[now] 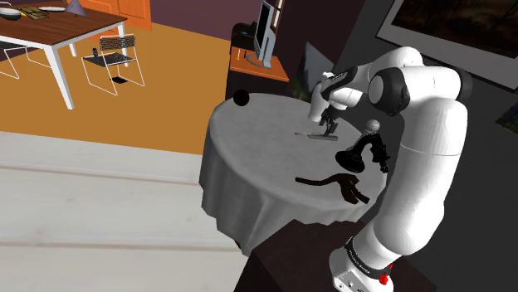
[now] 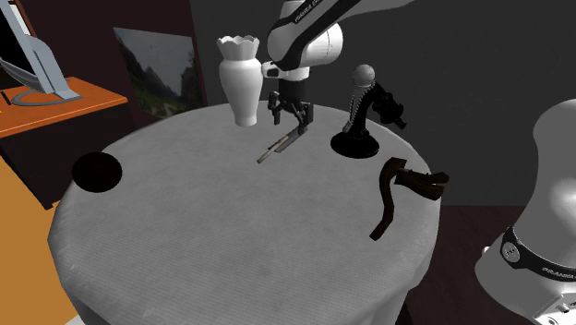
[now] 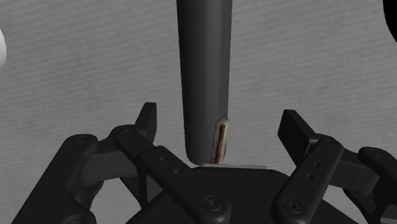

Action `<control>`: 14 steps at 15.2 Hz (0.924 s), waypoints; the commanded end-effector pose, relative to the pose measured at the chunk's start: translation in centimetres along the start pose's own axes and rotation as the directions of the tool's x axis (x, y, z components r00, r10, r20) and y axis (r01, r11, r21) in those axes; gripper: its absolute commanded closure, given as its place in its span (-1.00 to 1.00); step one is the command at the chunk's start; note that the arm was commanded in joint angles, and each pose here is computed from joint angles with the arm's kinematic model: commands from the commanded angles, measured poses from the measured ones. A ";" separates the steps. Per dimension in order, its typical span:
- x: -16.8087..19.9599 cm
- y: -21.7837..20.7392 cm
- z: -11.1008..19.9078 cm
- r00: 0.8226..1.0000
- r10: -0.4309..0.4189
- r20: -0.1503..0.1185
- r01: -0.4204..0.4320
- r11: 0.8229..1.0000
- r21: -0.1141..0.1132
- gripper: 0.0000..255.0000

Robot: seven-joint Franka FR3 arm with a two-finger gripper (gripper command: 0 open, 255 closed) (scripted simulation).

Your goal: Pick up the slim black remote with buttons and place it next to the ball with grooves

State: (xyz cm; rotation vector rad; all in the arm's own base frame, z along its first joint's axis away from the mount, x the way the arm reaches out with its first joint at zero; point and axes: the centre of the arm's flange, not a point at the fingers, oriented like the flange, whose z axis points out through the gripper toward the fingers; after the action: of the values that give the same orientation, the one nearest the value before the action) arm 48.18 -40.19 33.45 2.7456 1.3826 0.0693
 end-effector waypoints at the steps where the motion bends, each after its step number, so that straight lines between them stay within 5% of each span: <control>1: -0.2 0.7 1.2 1.000 -0.015 -0.001 0.015 1.000 -0.001 -1.00; 7: -0.2 0.8 4.2 1.000 -0.015 -0.001 0.015 1.000 -0.001 -1.00; 14: -0.2 0.7 4.2 1.000 -0.015 -0.001 0.015 1.000 -0.001 -1.00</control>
State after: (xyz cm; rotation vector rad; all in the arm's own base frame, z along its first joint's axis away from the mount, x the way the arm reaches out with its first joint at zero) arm 48.95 -40.96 29.33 2.7346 1.4022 0.0701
